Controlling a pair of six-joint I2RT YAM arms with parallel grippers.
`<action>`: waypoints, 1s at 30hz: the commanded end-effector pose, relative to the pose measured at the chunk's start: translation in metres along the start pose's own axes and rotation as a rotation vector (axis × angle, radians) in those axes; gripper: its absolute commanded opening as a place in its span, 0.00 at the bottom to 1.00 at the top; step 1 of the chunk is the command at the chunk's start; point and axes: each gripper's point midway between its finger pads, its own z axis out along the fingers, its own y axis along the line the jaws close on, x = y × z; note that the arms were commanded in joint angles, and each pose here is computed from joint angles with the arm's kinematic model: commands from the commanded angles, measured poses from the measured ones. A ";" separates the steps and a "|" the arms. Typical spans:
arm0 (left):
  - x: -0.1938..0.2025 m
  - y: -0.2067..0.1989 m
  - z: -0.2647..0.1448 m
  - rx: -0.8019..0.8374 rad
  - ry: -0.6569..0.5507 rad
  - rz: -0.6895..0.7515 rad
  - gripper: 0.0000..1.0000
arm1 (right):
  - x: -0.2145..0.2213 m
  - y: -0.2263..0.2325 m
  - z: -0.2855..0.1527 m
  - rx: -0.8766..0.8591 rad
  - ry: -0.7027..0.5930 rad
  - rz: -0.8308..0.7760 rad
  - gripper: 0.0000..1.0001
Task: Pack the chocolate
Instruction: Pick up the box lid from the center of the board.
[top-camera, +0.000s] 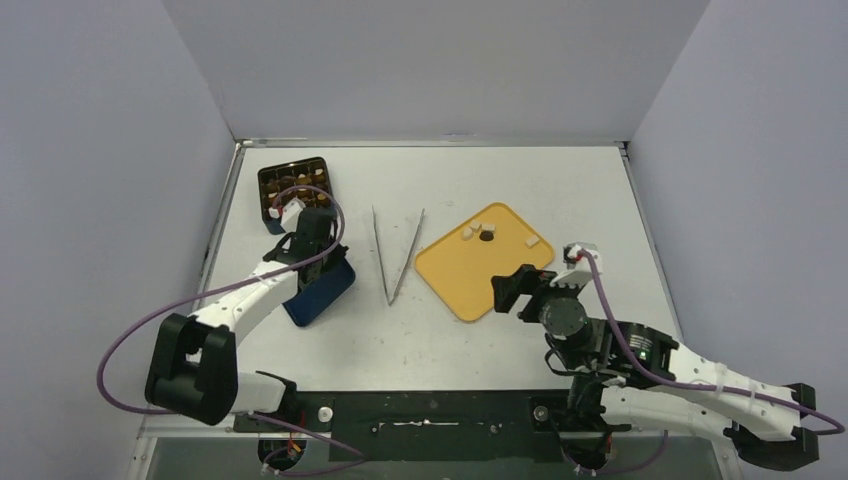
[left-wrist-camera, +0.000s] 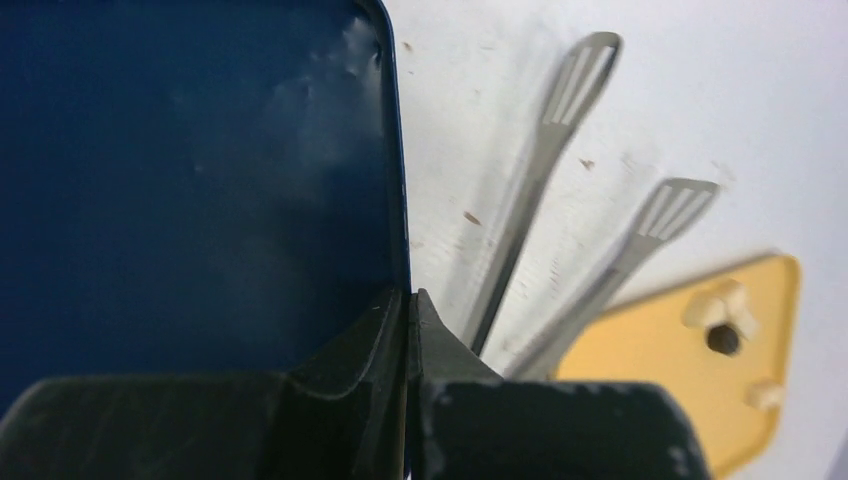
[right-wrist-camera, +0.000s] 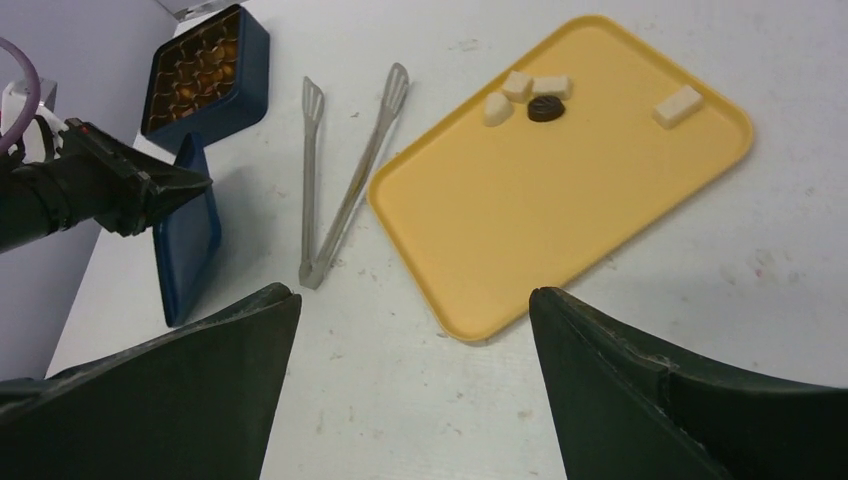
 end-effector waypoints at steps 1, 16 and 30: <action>-0.006 -0.031 -0.031 0.194 0.021 -0.023 0.00 | -0.025 0.067 0.012 -0.140 -0.044 -0.030 0.86; -0.011 -0.072 -0.117 0.518 0.087 -0.070 0.00 | 0.041 0.185 0.080 -0.390 0.016 -0.034 0.60; -0.025 -0.082 -0.155 0.612 0.070 -0.111 0.00 | 0.101 0.248 0.095 -0.745 -0.085 -0.319 0.61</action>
